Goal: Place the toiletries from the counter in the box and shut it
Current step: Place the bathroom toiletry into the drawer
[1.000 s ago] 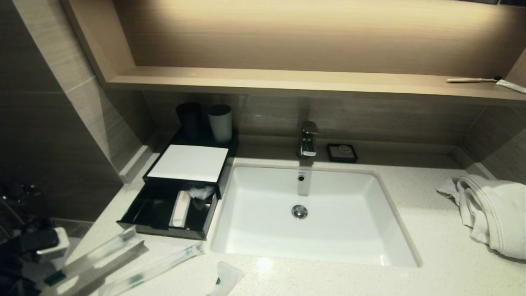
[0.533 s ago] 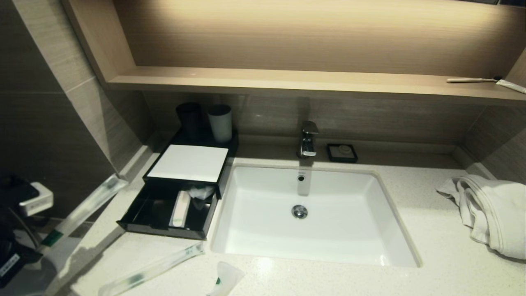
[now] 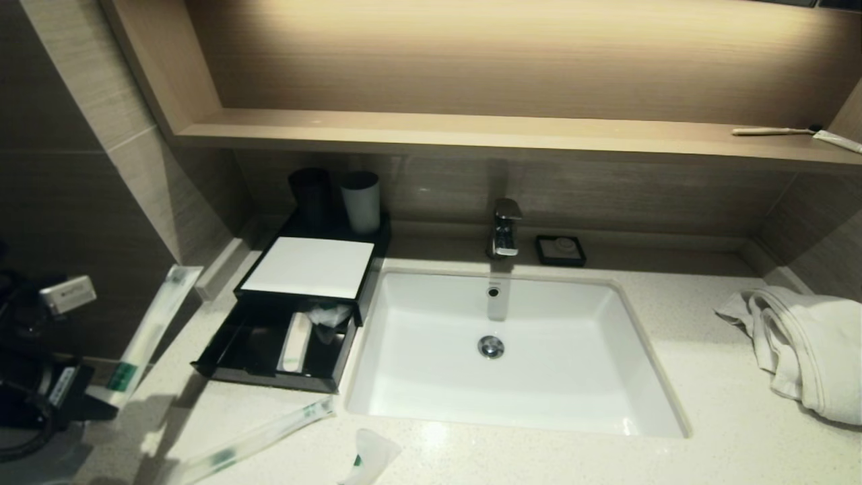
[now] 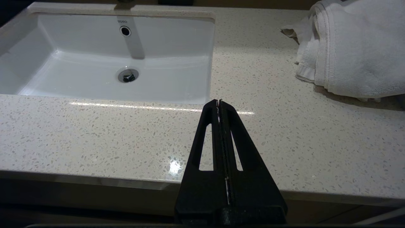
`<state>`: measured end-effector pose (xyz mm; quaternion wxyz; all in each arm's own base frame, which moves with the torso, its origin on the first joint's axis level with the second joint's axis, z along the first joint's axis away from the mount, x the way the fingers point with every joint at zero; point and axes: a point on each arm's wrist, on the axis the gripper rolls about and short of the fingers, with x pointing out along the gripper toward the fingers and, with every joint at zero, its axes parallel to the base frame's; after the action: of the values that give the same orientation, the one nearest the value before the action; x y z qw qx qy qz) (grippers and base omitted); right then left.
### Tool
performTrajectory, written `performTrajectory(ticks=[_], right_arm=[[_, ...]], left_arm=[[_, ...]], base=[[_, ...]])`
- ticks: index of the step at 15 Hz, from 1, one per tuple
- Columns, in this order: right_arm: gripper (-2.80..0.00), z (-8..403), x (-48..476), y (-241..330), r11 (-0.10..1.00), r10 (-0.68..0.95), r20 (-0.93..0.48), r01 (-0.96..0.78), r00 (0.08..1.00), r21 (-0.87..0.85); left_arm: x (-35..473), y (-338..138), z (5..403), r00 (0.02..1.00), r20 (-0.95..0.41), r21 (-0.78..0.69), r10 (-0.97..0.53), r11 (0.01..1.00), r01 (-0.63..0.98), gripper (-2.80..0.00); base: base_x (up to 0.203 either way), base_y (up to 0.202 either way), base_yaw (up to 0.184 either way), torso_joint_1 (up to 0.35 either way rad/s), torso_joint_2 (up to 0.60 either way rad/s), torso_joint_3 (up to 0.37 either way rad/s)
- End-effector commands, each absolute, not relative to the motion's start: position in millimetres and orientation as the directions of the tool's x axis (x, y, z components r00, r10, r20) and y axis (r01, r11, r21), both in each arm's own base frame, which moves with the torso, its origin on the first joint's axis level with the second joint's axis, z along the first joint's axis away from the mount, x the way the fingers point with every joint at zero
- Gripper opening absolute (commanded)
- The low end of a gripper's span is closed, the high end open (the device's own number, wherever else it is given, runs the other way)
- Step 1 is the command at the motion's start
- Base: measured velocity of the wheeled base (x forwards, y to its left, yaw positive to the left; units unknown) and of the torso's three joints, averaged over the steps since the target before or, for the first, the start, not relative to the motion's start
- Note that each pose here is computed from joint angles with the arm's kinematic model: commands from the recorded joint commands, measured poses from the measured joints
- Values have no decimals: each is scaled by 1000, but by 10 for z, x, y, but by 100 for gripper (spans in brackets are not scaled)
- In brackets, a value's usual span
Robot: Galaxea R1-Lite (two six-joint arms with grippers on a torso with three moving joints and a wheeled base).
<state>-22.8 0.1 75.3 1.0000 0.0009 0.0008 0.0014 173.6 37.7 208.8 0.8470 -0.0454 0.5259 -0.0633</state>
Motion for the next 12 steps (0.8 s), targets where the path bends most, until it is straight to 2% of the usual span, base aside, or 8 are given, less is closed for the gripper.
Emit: performTrajectory(ticks=[1,3,8,12], right_arm=[[-280,753,-228,1,1000,3,-2,-3,1000,2],[-280,753,-228,1,1000,3,-2,-3,1000,2],[-280,753,-228,1,1000,3,-2,-3,1000,2],[-280,753,-228,1,1000,3,-2,-3,1000,2]], left_arm=[[1727,205,2146,403,-893,-194,-199,980,54,-280],[1685,64,2200,300,-924,-221,-236,972,81,-280],[1886,29,2323,126,-961,-239,-245,969,63,-280],[2138,43,2258,-17,-969,-248,-247,969,26,-280]], base=[[0,0,0,0,0,0],[0,0,0,0,0,0],[0,0,0,0,0,0],[0,0,0,0,0,0]])
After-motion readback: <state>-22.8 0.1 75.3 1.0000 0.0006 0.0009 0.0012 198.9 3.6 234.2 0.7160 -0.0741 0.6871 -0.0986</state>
